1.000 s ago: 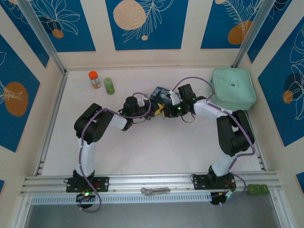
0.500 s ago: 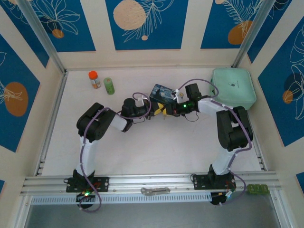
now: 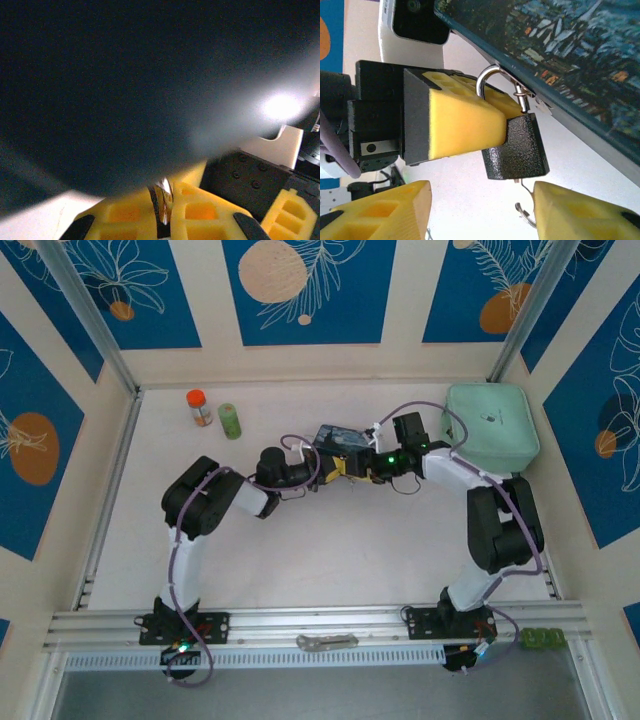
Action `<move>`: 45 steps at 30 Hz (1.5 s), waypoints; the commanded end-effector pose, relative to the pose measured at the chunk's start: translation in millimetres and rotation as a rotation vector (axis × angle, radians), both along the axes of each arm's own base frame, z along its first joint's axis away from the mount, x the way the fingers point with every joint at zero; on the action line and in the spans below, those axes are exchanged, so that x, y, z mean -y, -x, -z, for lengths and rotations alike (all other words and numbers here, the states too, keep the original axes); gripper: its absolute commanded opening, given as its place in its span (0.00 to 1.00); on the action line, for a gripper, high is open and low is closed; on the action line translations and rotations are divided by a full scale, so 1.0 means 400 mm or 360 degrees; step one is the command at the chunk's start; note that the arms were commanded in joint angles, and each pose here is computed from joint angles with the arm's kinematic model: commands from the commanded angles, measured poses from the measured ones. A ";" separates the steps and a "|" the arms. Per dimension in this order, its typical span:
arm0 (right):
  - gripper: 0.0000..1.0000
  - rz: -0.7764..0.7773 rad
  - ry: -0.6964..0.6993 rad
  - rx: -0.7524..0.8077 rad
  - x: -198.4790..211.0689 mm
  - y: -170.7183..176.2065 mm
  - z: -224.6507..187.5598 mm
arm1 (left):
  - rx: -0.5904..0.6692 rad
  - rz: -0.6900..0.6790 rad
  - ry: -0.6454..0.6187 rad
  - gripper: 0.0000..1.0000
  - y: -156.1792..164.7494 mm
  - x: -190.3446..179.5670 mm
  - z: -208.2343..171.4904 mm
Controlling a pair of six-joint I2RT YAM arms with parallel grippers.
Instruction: Unlock the padlock with the key
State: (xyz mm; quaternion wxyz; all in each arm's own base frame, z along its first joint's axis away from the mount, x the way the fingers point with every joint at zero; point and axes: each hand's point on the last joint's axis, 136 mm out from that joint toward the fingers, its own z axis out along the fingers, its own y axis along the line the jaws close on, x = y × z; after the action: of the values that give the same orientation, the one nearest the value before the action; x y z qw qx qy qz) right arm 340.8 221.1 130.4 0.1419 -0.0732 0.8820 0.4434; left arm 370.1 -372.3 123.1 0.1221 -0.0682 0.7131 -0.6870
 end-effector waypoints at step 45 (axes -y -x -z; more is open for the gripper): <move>0.64 0.0515 0.0372 0.0306 0.104 -0.018 -0.076 | 0.0129 -0.0110 -0.0668 0.39 0.035 -0.152 0.144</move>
State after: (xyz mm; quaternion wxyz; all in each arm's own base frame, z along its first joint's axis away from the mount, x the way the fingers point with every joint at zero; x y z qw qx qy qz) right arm 347.2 177.7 146.4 0.2669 0.0199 0.9155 0.3005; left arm 351.0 -313.1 66.0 0.1657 -0.0770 0.8110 -0.5558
